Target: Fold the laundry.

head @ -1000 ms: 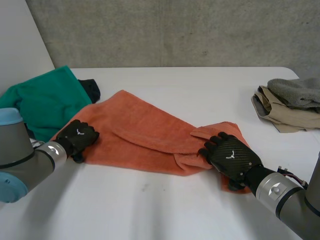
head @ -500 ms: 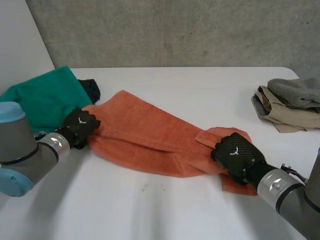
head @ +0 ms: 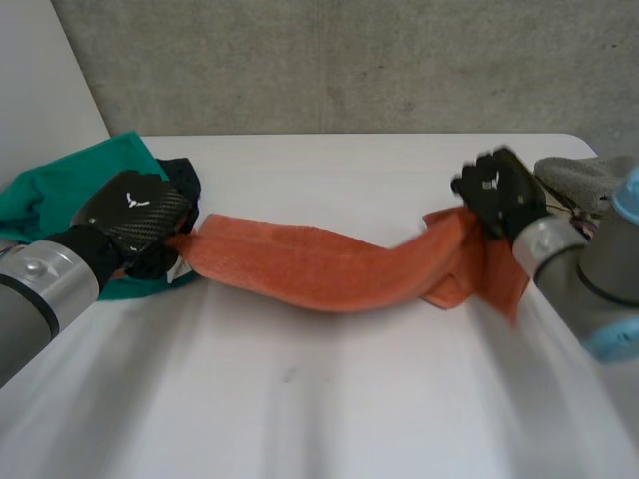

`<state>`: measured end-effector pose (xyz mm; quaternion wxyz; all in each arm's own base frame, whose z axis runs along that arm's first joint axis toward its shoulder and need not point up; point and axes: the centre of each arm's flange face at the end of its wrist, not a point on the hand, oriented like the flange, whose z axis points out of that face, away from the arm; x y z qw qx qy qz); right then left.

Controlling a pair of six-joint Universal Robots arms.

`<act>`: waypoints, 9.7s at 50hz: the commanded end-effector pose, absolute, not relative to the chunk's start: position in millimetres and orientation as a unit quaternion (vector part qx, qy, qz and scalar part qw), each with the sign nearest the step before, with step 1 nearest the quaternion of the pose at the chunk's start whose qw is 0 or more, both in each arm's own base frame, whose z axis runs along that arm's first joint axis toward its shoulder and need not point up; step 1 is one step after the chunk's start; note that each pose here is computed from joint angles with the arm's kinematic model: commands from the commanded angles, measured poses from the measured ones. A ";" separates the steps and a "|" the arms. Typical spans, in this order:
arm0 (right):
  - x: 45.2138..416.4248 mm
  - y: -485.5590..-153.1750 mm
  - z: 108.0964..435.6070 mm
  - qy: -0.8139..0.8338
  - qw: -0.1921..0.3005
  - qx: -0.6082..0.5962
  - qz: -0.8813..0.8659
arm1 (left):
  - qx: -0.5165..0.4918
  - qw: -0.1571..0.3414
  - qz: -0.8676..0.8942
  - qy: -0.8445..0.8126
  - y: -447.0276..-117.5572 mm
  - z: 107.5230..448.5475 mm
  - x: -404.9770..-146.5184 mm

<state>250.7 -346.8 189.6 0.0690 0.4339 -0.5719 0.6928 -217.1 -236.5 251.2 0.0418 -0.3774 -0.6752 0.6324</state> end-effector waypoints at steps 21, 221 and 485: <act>226.9 -314.0 184.8 -0.731 0.027 0.370 0.573 | -0.382 0.087 0.636 -0.665 -214.6 263.0 -236.6; 213.4 -304.5 169.4 -0.563 0.065 0.571 0.594 | -0.332 0.059 0.646 -0.685 -267.7 239.0 -236.1; 117.8 -300.4 181.7 -0.753 0.201 0.433 0.454 | -0.403 -0.061 0.456 -0.791 -240.0 194.4 -188.2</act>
